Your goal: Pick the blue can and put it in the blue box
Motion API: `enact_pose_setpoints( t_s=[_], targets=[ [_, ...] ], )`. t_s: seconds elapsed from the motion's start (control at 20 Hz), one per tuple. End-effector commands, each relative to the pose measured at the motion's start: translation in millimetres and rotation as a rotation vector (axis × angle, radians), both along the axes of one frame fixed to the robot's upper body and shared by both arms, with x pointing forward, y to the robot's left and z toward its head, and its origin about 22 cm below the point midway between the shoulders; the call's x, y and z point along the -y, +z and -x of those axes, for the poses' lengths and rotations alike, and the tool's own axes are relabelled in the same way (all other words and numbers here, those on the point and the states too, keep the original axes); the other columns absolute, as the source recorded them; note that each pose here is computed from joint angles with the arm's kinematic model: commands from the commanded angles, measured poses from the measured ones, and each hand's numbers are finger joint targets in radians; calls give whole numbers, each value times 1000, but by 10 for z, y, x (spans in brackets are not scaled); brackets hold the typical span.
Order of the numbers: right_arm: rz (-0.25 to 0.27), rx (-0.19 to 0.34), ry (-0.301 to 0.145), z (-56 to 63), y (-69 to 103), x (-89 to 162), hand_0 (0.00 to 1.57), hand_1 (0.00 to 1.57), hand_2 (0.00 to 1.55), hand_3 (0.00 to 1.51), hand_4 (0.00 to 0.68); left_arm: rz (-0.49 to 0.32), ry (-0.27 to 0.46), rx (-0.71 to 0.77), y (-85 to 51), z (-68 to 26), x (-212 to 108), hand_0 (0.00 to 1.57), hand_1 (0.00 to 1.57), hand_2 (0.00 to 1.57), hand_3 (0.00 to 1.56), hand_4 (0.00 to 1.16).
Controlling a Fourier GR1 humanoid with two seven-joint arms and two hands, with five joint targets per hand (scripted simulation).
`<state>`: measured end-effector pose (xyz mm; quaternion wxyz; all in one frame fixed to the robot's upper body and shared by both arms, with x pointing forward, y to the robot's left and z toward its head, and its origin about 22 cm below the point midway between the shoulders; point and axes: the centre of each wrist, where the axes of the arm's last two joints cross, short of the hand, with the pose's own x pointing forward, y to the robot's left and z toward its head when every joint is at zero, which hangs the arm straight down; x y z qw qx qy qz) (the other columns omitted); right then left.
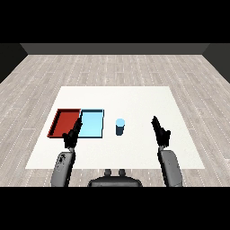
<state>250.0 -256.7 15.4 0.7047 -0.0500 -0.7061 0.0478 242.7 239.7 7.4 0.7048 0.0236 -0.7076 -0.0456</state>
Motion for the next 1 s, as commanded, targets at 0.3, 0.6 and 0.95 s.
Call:
enact_pose_setpoints(
  t_s=[0.3, 0.6, 0.95],
  targets=[
    [-240, 208, 134, 189, 161, -125, 0, 0, 0, 0, 0, 78, -19, 286, 216, -3, 105, 0, 0, 0, 0, 0],
    [-281, 229, 167, 488, -160, 42, 0, 0, 0, 0, 0, 100, -33, 353, 90, 152, -14, 0, 0, 0, 0, 0],
    [-305, 216, 166, 286, 30, 104, 0, 0, 0, 0, 0, 72, -12, 362, -21, 111, -225, 0, 0, 0, 0, 0]
  ],
)
